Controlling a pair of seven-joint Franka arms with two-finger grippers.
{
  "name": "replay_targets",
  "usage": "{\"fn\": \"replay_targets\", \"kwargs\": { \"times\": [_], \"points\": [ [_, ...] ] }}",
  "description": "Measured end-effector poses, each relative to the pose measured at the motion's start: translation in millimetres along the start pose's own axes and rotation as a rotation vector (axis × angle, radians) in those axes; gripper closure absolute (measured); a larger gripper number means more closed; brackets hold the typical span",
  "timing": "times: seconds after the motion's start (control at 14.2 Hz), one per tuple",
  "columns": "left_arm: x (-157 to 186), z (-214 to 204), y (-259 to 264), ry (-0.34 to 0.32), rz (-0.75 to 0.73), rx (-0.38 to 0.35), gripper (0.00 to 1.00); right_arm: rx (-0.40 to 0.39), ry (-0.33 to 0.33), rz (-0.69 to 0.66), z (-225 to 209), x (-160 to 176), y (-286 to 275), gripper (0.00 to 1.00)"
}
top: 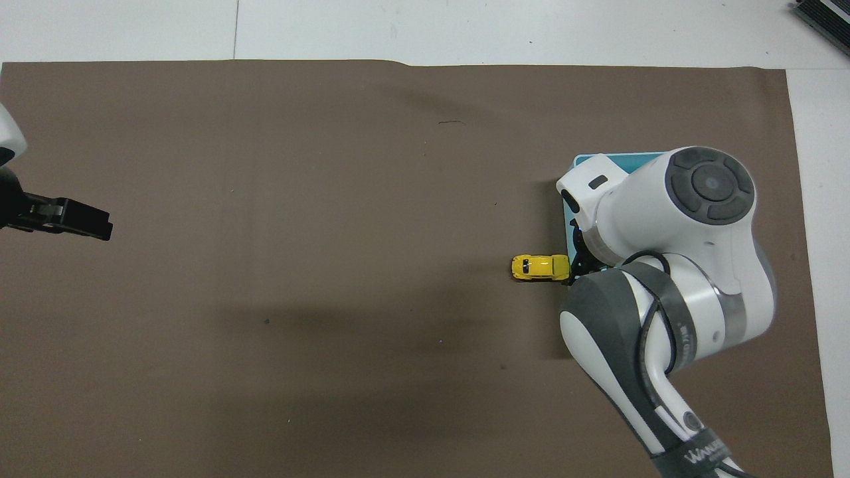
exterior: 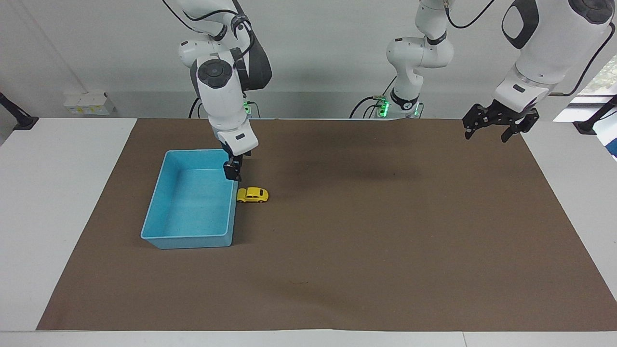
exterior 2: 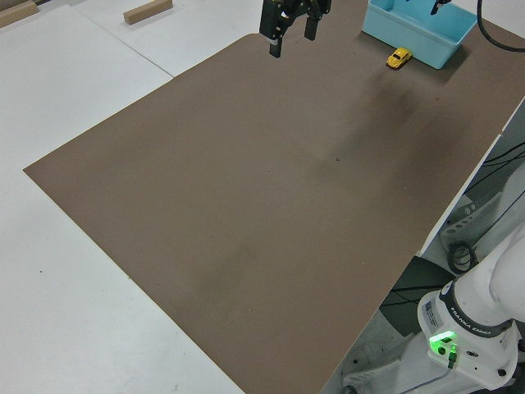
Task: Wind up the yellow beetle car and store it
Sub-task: 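Grasp the yellow car beside the bin with the right gripper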
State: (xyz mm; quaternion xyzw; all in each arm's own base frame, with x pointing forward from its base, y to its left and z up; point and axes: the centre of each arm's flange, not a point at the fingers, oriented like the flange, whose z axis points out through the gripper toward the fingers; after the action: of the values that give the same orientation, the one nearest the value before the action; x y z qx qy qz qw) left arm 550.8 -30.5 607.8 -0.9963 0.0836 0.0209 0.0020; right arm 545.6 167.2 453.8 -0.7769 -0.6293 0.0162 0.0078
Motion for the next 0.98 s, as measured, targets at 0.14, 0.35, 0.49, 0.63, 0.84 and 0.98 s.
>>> {"fn": "replay_targets", "kwargs": {
  "times": [0.14,0.35,0.49,0.63,0.84,0.98],
  "points": [
    [0,0,0,0.001,-0.036,-0.003,0.00,-0.001,0.001,-0.001,0,0,0,0.00],
    [0,-1,0,0.001,-0.051,-0.004,0.00,0.011,-0.007,-0.005,9,-1,0,0.00],
    [0,0,0,0.000,-0.054,-0.004,0.00,0.005,-0.006,-0.016,24,2,3,0.00],
    [0,0,0,0.000,-0.056,-0.004,0.00,0.011,-0.011,-0.019,38,2,4,0.00],
    [0,0,0,-0.001,-0.058,-0.005,0.00,-0.002,-0.005,-0.038,55,4,1,0.00],
    [-1,0,0,-0.001,-0.058,-0.005,0.00,-0.009,-0.003,-0.044,67,6,0,0.00]
  ]
}}
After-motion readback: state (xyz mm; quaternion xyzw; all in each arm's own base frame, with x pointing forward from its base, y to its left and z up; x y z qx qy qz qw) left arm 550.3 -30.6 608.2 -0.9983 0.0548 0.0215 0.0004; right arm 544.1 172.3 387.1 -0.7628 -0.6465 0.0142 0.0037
